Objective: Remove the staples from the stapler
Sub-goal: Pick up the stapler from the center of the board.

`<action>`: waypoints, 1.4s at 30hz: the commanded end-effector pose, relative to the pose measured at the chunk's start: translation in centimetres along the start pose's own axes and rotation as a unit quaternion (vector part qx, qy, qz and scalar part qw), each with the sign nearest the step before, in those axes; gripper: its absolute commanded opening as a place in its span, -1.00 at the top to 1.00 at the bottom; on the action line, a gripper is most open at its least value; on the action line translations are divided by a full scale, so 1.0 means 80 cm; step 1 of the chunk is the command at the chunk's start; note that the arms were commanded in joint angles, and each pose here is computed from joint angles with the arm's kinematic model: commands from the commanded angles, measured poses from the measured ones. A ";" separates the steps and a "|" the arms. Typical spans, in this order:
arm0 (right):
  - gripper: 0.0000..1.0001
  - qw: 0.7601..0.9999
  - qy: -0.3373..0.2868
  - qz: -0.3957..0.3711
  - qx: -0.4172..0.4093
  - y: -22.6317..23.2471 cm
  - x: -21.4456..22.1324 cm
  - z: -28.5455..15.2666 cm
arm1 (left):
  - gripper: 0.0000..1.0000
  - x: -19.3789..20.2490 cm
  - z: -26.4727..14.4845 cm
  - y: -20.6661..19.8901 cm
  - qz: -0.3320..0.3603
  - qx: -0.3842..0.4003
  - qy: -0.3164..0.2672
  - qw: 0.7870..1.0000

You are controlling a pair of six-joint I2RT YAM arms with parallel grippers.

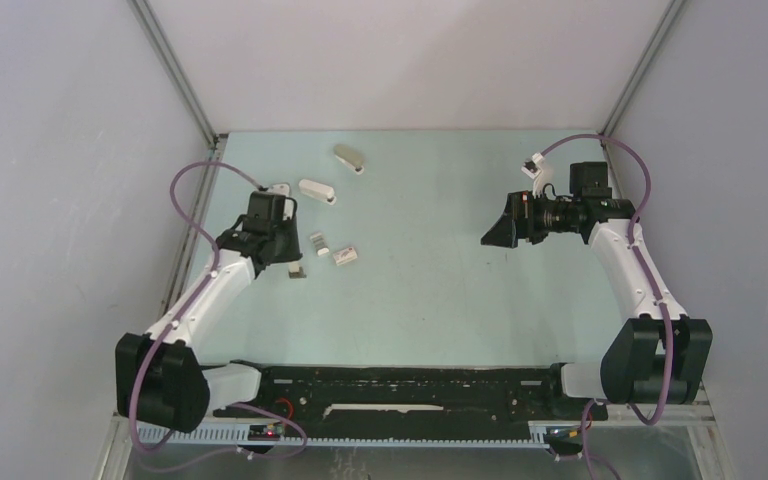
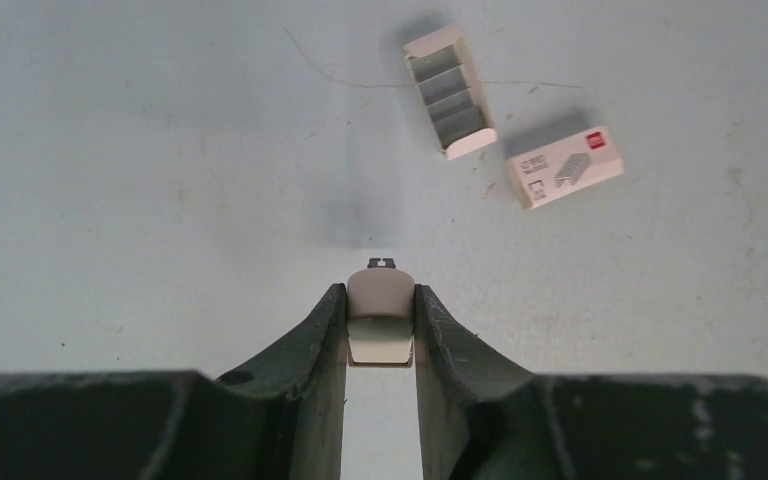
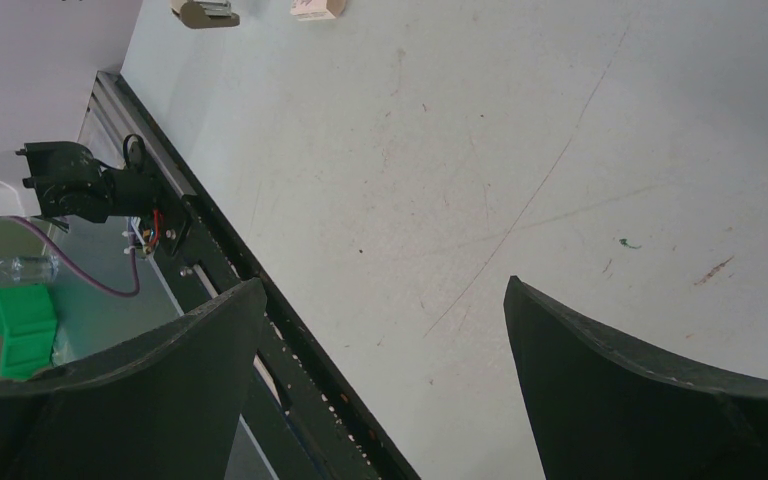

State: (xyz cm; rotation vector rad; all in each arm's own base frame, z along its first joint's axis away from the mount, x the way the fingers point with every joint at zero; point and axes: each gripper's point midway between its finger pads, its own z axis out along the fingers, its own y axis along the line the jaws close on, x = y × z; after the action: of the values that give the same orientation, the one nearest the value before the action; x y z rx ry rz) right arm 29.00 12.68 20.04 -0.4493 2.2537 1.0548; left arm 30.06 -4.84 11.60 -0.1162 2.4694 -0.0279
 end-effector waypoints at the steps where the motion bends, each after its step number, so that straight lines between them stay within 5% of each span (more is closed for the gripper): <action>1: -0.99 1.000 -0.005 -0.007 -0.005 0.004 -0.003 0.000 | 0.99 -0.016 -0.017 -0.025 0.034 0.042 -0.050 0.997; 22: -0.99 1.000 -0.008 -0.011 -0.006 0.007 -0.002 0.000 | 1.00 -0.017 -0.059 -0.108 0.121 0.149 -0.099 0.976; 42: -0.99 1.000 -0.018 -0.011 -0.006 0.007 -0.003 -0.006 | 1.00 -0.025 -0.078 -0.302 0.239 0.325 -0.155 0.902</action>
State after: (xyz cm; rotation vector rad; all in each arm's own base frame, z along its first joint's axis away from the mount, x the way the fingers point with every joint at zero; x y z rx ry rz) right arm 28.80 12.71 19.60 -0.4456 2.2567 1.0638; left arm 27.65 -24.48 13.91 0.6336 2.1959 -0.4767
